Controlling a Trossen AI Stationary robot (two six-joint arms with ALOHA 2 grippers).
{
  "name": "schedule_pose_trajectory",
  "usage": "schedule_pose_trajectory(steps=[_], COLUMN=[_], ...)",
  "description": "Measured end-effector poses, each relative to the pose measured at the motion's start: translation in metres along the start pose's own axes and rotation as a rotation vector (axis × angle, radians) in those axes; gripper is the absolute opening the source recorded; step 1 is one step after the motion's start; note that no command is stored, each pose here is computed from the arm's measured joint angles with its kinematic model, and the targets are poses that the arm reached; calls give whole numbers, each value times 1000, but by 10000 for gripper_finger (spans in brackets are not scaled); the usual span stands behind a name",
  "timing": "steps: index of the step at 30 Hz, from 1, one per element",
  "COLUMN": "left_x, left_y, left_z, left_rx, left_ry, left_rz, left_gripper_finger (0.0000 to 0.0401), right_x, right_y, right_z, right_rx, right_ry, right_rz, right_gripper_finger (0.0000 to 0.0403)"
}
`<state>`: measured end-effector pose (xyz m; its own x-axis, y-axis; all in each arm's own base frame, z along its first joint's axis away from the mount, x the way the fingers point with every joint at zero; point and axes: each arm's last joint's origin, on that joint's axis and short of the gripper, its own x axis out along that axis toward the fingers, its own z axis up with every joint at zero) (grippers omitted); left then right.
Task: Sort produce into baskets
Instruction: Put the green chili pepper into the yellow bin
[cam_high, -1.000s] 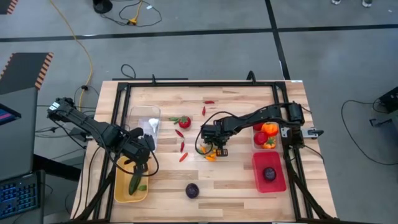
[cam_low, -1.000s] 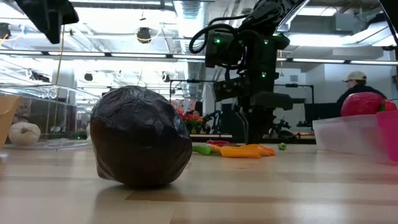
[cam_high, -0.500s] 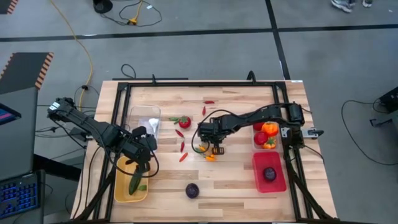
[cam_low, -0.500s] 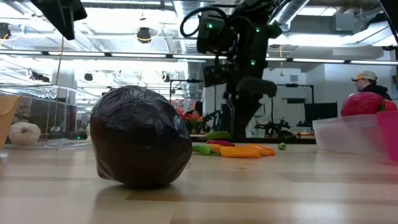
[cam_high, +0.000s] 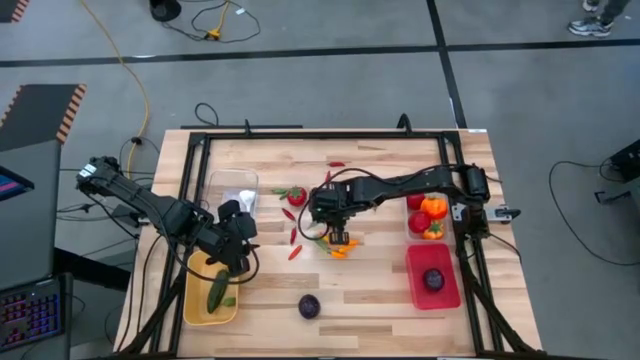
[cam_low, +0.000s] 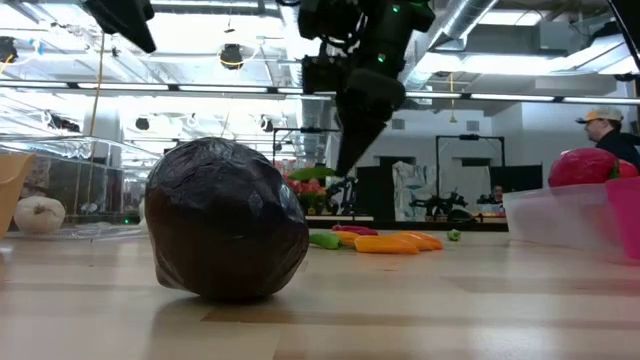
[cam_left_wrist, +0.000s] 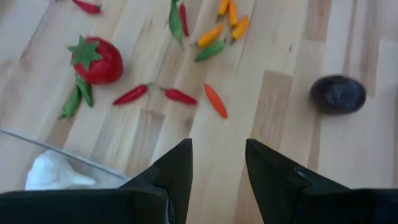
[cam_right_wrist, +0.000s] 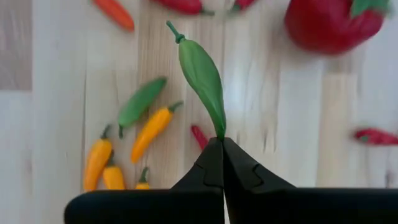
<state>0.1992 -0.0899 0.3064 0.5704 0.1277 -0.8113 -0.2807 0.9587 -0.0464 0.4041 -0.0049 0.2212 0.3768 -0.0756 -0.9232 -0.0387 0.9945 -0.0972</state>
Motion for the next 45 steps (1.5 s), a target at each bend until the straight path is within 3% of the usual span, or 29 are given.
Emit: schedule_pose_trajectory(steps=[15,24,28,45], left_x=[7,22,32,46], left_y=[14,22,23,41], left_z=[14,21,25,39], left_rx=[-91,-141,-98,-106], left_ry=[-30,38,50,29], left_rz=[24,23,43,98], left_gripper_finger=[205,208,208,206], right_x=[-19,-24,-26,-28], right_y=[10,9,9,17], right_z=[35,47,51,55], right_rx=[11,21,25,13], right_ry=[-281,-412,-462,-503], right_rz=[-3,-10,-13,-5], right_gripper_finger=[23,22,22,22])
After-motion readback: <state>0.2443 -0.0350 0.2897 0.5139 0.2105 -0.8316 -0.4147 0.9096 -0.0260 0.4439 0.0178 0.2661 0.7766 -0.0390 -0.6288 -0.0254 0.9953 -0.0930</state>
